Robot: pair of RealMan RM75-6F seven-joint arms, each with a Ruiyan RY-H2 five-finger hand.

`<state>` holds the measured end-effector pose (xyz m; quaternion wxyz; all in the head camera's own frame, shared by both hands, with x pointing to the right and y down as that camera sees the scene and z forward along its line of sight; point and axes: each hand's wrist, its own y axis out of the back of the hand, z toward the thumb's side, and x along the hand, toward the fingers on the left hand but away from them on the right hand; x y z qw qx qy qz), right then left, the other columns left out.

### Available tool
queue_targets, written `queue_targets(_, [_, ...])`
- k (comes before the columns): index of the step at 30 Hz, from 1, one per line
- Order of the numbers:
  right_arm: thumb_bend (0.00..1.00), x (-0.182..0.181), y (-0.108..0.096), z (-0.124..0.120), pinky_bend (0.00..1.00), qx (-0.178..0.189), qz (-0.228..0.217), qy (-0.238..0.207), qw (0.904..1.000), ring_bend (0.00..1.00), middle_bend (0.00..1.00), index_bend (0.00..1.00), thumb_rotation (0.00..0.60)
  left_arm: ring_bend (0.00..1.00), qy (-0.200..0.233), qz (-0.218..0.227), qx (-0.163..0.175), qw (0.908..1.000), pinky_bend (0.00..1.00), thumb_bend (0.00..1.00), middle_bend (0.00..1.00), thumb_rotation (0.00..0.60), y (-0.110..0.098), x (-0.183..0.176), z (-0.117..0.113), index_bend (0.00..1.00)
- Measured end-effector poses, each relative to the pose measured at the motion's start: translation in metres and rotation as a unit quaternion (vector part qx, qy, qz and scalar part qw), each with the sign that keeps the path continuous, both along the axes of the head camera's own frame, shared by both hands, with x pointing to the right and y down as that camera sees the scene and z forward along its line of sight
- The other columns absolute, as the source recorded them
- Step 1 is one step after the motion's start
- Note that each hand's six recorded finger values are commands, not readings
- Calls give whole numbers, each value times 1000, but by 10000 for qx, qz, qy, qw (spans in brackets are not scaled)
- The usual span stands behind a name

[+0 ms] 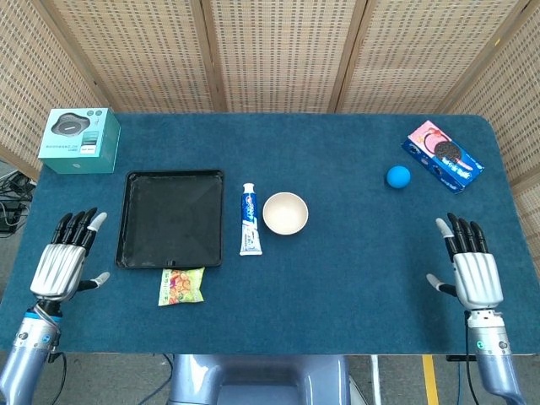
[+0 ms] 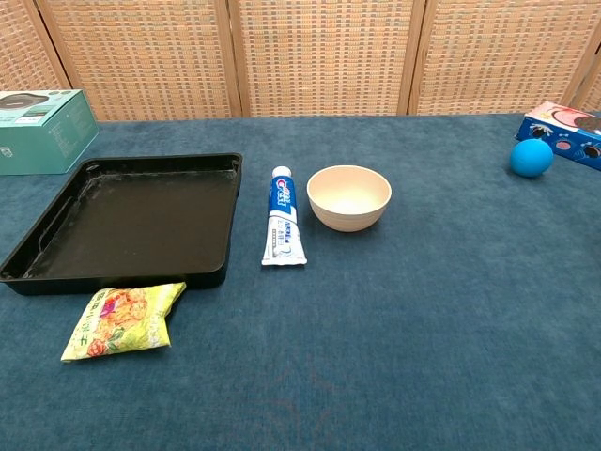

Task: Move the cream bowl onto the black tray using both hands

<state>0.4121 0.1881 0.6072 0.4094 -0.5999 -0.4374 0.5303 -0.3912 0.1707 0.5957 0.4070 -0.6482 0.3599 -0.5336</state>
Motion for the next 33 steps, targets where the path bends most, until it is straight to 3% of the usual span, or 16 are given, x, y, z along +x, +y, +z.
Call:
queue_targets(4, [156, 5, -3, -3, 0, 53, 61, -87, 9999, 0, 0, 0, 600, 0, 72, 285, 182, 9994, 0, 160, 0, 600, -25, 19, -4, 114])
queue_targets(8, [156, 8, -5, -4, 0, 61, 113, -163, 9998, 0, 0, 0, 600, 0, 166, 563, 363, 9976, 0, 171, 0, 600, -55, 43, -9, 182])
queue_targets(12, [157, 12, -7, -5, 0, 74, 177, -214, 9996, 0, 0, 0, 600, 0, 244, 861, 412, 9951, 0, 179, 0, 600, -83, 70, -8, 357])
queue_targets(19, [158, 24, -11, -8, 0, 133, 372, -273, 9988, 0, 0, 0, 600, 0, 292, 1429, 302, 9888, 0, 182, 0, 600, -119, 130, 17, 442])
queue_targets(25, [158, 31, -11, -7, 0, 83, 465, -303, 9984, 0, 0, 0, 600, 0, 219, 1882, 152, 9818, 0, 182, 0, 600, -132, 184, 48, 471])
queue_targets(33, [158, 32, -12, -6, 0, 59, 490, -389, 9980, 0, 0, 0, 600, 0, 213, 2368, -84, 9713, 0, 187, 0, 600, -128, 256, 82, 508])
